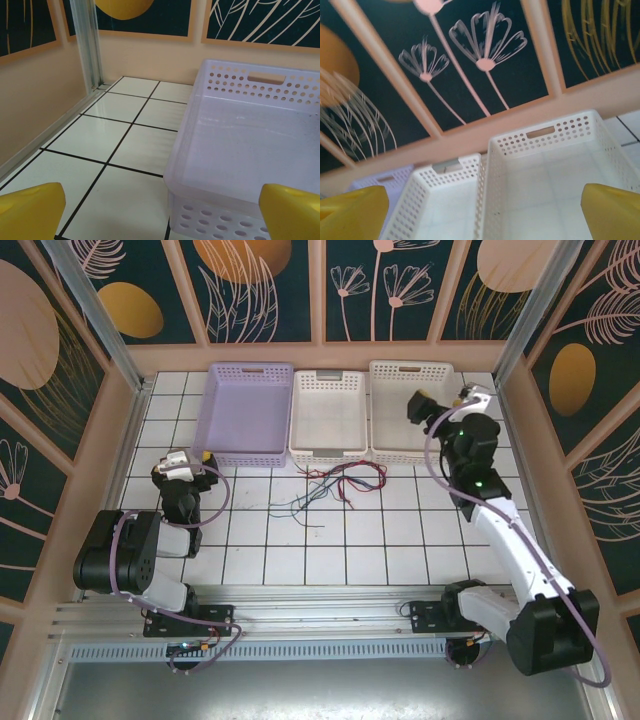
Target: Untangle the cables
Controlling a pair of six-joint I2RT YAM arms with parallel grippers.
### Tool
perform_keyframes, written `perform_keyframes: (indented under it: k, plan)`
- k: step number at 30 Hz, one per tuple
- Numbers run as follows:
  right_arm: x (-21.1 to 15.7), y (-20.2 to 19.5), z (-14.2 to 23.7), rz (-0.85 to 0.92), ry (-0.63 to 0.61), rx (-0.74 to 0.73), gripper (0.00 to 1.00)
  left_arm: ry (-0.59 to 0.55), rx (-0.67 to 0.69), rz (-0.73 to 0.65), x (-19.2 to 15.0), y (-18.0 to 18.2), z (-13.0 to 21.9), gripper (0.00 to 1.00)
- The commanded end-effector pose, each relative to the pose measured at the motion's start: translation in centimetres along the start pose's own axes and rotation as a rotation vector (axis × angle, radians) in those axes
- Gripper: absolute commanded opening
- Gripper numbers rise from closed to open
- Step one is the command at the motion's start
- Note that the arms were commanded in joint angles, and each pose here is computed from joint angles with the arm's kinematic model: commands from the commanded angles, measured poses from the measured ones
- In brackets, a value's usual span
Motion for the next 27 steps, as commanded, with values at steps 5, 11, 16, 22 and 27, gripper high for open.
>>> perform_keyframes:
  k: [5,11,16,22,27]
  plan:
    - [-1.8,-0.4,3.8,-0.226,0.116,0.177,0.99,-0.028,-0.01,-0.006,0.6,0.0,-0.1,0.99]
    - [-6.8,0.3,3.5,-0.158,0.264,0.028,0.99,-0.027,-0.011,-0.007,0.6,0.0,-0.1,0.99]
    - [-11.5,0.6,2.7,-0.069,0.425,-0.088,0.99,-0.029,-0.011,-0.006,0.6,0.0,-0.1,0.99]
    - [-15.6,1.9,3.0,0.001,0.554,-0.143,0.95,-0.029,-0.011,-0.007,0.6,0.0,-0.1,0.99]
    - [-18.6,0.4,3.3,0.096,0.602,-0.283,0.95,-0.029,-0.011,-0.007,0.6,0.0,-0.1,0.99]
Point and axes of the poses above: each hand's point on the last joint's axis, 136 mm out from that joint toward the fingers, its own z axis back along the fingers, its own y axis along the line the jaws close on, x = y × z, the point moved 8 cm from there along z, back along the fingers, and after that the axes turned 1 degree about -z, right-handed, at the moved point
